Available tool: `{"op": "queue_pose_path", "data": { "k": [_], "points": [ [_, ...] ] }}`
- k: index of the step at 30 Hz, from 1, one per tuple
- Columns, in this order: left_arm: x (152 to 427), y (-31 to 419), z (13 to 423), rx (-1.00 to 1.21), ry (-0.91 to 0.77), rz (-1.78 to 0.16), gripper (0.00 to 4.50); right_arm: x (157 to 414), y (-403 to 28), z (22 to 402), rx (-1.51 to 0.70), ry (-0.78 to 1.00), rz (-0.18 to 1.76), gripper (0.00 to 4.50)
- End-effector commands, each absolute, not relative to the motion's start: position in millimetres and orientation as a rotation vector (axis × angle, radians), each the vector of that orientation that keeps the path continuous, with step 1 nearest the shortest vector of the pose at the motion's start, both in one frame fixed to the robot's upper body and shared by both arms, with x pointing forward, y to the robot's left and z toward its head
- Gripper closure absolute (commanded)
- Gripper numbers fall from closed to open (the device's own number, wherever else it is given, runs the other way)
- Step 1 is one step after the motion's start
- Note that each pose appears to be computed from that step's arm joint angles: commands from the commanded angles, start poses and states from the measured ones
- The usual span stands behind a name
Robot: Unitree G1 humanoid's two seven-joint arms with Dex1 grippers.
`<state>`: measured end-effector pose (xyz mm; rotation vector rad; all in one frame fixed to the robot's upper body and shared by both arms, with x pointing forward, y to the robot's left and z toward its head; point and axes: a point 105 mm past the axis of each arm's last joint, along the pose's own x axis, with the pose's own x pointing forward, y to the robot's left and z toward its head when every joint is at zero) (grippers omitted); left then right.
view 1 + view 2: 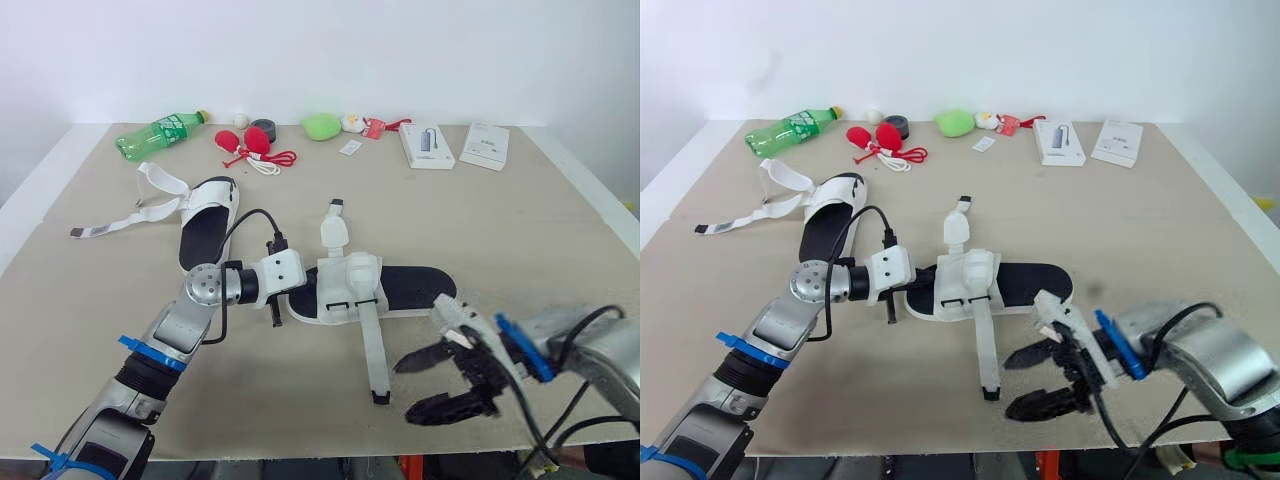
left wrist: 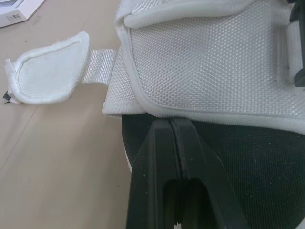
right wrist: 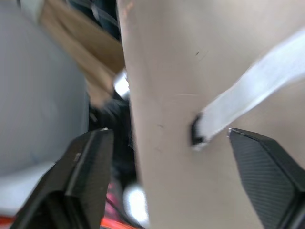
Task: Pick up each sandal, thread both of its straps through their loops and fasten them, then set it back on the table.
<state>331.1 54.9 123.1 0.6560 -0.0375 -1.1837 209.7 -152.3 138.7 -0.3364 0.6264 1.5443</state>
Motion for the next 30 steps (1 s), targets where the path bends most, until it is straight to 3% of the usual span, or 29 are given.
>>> {"op": "queue_pose_path", "data": {
  "k": [1,8,13,18,26,30],
  "points": [
    [331.7,50.0,127.9,0.671,-0.062,-1.194,4.5,224.8,-162.8,149.9,-0.701,0.309,1.631,0.5],
    [331.0,51.6,127.0,0.668,-0.059,-1.192,4.5,240.0,-164.2,147.7,-1.191,-0.332,1.669,0.5],
    [330.6,53.8,126.6,0.667,-0.052,-1.188,4.5,235.8,-150.2,140.9,-1.376,-0.716,1.627,0.5],
    [330.2,55.5,126.9,0.666,-0.048,-1.184,4.5,235.2,-134.9,128.0,-1.403,-0.839,1.6,0.5],
    [329.2,53.8,127.4,0.665,-0.047,-1.189,4.5,243.6,-120.0,124.6,-1.354,-0.856,1.533,0.5],
    [329.1,53.4,127.1,0.667,-0.048,-1.189,4.5,241.7,-116.0,128.3,-1.321,-0.875,1.532,1.76]
  ]
}}
